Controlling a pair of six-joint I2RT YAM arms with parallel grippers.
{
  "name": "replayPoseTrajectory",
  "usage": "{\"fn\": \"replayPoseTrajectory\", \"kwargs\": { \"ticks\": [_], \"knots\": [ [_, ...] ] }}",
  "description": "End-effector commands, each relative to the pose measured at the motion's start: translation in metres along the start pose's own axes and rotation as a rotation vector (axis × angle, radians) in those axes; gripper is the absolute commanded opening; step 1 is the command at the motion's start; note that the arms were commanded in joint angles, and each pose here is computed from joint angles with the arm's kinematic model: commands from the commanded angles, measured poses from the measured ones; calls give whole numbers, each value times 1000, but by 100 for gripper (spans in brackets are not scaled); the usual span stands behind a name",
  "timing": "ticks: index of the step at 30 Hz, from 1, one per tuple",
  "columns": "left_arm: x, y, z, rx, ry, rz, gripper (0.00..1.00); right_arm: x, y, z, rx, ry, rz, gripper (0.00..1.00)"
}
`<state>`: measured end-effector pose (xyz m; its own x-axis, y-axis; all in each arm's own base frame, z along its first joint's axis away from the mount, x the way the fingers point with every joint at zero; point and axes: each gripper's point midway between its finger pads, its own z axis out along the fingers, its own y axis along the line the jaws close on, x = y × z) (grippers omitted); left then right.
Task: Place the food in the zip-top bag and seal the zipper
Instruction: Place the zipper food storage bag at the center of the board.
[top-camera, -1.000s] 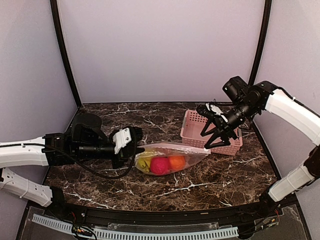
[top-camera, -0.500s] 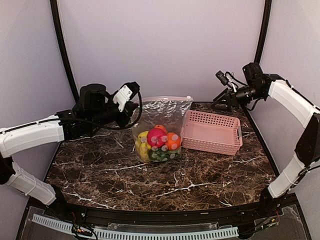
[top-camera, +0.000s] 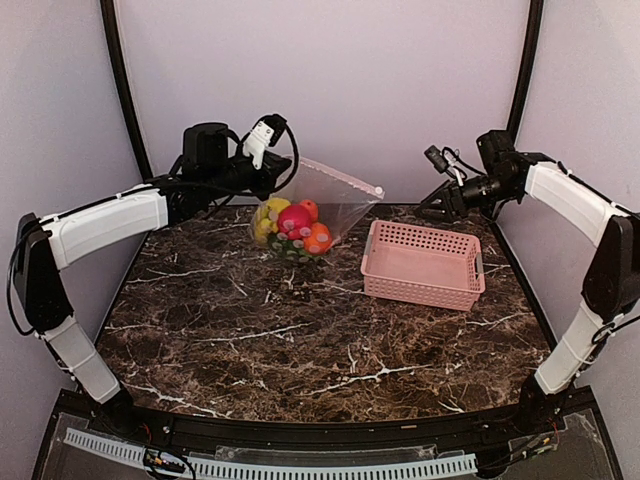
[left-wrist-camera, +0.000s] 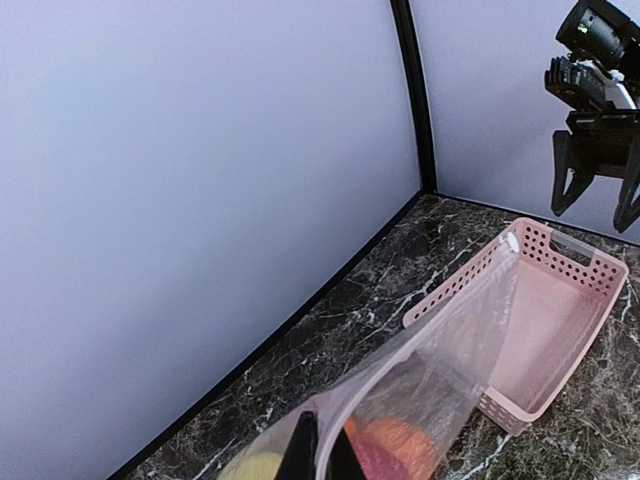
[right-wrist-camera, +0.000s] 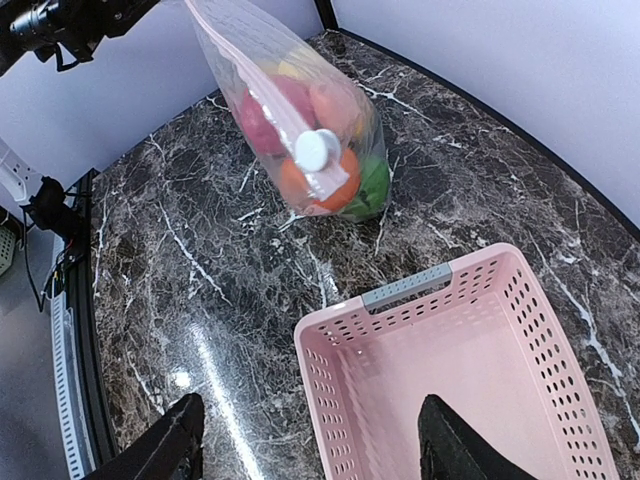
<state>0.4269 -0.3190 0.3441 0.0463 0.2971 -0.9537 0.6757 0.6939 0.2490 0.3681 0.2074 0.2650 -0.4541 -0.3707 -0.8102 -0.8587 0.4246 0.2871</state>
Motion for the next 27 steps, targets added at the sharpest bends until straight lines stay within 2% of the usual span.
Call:
{"fn": "replayPoseTrajectory", "kwargs": {
  "ticks": [1, 2, 4, 8, 11, 15, 19, 21, 24, 27],
  "knots": [
    [-23, -22, -30, 108, -99, -34, 1, 0, 4, -4, 4, -17, -26, 71],
    [-26, -25, -42, 117, -110, -58, 1, 2, 5, -3, 1, -14, -26, 71],
    [15, -46, -59, 163, -48, -101, 1, 7, 7, -3, -9, -8, -21, 71],
    [59, -75, -97, 219, -1, -134, 1, 13, 9, 3, -47, -2, -3, 71],
    [87, -119, -120, 435, 84, -164, 1, 13, 11, 7, -94, -2, 23, 71],
    [109, -154, -139, 560, 199, -190, 2, 9, 13, 11, -140, -7, 44, 71],
    [122, -170, -146, 598, 246, -194, 2, 8, 10, 13, -149, -4, 61, 71],
    [129, -176, -148, 616, 271, -202, 5, 10, 10, 14, -150, 2, 70, 71],
    [138, -181, -152, 629, 312, -206, 16, 12, 11, 13, -147, 7, 70, 71],
    [132, -178, -157, 622, 309, -184, 33, 16, 11, 12, -132, 21, 61, 71]
  ]
}}
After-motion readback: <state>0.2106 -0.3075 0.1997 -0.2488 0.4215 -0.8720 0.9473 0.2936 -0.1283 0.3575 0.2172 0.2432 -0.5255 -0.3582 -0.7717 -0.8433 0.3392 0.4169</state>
